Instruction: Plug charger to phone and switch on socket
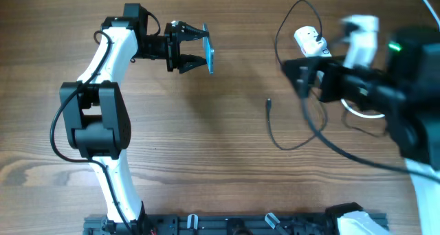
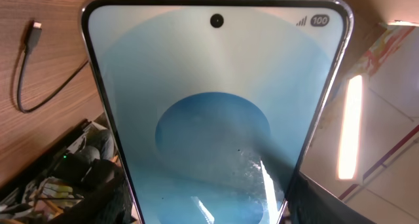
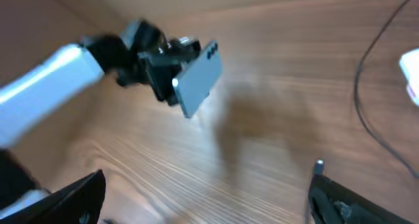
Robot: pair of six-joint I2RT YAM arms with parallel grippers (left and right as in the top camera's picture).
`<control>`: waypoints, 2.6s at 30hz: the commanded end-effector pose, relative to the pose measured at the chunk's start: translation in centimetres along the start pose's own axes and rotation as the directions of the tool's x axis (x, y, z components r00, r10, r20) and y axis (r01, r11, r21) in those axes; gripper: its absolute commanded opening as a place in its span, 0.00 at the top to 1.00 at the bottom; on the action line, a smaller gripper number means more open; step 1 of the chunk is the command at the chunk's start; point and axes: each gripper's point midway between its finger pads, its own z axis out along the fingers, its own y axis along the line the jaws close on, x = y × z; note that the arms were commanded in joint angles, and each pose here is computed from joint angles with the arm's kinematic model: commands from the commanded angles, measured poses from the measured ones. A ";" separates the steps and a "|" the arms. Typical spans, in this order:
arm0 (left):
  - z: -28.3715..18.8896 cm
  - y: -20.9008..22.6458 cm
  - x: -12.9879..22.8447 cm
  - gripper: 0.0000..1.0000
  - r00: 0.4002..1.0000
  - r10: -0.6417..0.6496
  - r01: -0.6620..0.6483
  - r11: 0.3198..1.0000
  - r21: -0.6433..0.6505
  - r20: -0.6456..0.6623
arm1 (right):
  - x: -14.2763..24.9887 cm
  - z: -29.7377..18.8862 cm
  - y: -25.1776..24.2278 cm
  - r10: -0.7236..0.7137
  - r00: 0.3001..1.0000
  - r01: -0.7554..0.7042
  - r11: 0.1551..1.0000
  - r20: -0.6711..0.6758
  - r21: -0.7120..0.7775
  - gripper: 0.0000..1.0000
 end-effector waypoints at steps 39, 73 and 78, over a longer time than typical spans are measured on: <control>0.6 -2.0 3.3 0.35 0.994 -0.096 0.098 0.995 0.032 -0.050 | 2.7 21.7 4.2 -0.109 0.993 0.085 0.908 0.035 0.411 0.38; 1.0 -2.0 3.5 0.34 0.995 -0.087 0.089 0.996 0.027 -0.057 | 3.7 24.1 3.1 -0.166 0.986 0.156 0.884 -0.016 0.440 0.37; 1.0 -2.0 3.5 0.34 0.995 -0.087 0.089 0.996 0.027 -0.057 | 2.3 22.2 3.9 -0.166 0.986 0.136 0.893 0.033 0.429 0.38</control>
